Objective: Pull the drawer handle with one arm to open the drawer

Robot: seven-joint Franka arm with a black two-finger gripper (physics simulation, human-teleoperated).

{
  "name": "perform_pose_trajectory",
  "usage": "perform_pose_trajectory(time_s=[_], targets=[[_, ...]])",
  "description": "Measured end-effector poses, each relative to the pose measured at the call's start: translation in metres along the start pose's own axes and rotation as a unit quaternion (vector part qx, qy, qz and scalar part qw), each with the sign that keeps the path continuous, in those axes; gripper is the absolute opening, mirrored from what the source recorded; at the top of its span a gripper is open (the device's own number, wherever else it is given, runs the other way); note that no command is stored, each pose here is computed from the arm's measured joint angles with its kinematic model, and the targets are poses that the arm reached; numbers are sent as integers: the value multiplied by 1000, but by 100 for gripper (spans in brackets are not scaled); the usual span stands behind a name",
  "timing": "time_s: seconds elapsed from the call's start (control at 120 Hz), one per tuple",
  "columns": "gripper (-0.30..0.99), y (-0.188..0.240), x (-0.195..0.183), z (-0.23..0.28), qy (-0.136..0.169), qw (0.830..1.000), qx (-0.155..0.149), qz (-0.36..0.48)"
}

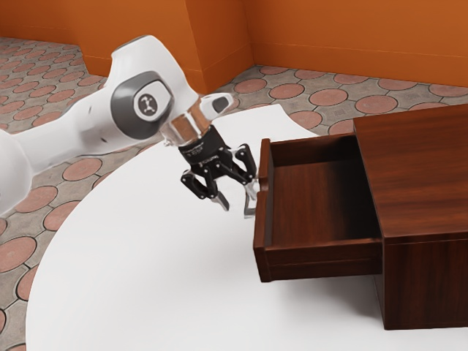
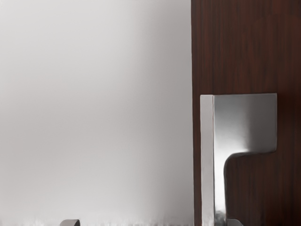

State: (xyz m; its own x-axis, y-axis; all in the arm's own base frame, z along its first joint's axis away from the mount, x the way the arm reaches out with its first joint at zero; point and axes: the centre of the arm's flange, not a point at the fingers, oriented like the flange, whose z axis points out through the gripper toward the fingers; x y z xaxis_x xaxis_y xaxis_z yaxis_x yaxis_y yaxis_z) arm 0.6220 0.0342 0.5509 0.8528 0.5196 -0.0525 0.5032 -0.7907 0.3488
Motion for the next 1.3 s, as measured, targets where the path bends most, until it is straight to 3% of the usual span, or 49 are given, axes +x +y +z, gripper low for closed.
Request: perform_pose_trajectory(time_s=[0.367, 0.8, 0.917, 1.058, 1.3], targets=[[44, -2, -5, -2, -8, 1000, 14, 14], [48, 6, -18, -27, 7, 999, 12, 34], [51, 13, -37, -60, 29, 998, 9, 49], [59, 22, -93, -132, 68, 992, 32, 101], [64, 0, -118, -181, 68, 981, 82, 163]])
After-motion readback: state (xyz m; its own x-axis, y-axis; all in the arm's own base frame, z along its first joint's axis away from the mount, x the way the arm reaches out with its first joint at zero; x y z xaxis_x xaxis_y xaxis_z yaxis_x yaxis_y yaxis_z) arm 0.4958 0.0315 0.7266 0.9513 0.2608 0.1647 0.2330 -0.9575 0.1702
